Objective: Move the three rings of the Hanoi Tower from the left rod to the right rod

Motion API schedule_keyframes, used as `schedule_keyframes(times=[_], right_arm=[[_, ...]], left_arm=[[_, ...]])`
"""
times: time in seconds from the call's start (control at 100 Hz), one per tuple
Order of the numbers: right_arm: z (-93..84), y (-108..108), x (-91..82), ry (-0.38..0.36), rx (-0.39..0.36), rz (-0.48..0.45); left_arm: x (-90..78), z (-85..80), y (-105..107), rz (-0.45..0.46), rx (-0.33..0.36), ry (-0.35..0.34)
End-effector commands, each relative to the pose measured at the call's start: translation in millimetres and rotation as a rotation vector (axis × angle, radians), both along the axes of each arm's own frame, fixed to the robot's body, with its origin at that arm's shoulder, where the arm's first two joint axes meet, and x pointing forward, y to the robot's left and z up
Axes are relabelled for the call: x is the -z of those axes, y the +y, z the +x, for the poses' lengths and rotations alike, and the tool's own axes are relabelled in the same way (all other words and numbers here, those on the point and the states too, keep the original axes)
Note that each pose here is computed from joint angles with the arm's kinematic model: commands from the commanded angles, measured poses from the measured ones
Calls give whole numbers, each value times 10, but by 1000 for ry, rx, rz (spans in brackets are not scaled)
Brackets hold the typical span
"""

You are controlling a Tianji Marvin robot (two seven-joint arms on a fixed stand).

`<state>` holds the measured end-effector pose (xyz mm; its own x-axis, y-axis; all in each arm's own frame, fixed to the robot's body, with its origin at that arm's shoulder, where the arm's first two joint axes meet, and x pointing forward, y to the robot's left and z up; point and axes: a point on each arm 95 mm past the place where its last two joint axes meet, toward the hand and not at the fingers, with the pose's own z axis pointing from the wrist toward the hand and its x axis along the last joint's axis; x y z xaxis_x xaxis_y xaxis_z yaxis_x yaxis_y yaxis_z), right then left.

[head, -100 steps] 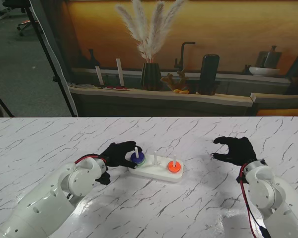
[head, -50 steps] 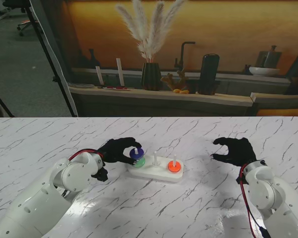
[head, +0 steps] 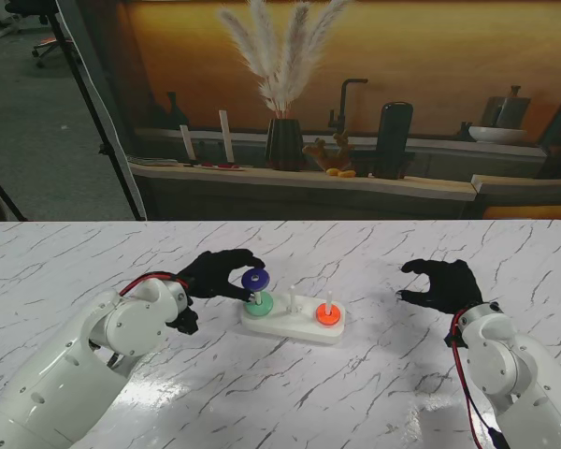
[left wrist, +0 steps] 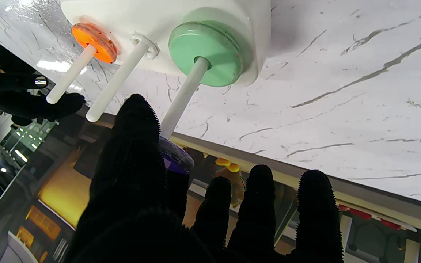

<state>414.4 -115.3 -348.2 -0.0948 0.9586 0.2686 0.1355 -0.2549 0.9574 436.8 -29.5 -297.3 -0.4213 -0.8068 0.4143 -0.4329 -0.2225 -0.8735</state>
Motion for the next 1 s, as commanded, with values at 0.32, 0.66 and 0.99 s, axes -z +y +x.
schedule_keyframes(times=[0.32, 0.66, 0.99], right_arm=[[-18, 55, 55, 8, -4, 13], [-30, 36, 61, 14, 2, 8], [-28, 17, 61, 11, 8, 9]], left_arm=[[-166, -4, -123, -19, 58, -30], [-141, 26, -405, -48, 108, -9], [-47, 57, -551, -50, 131, 22]])
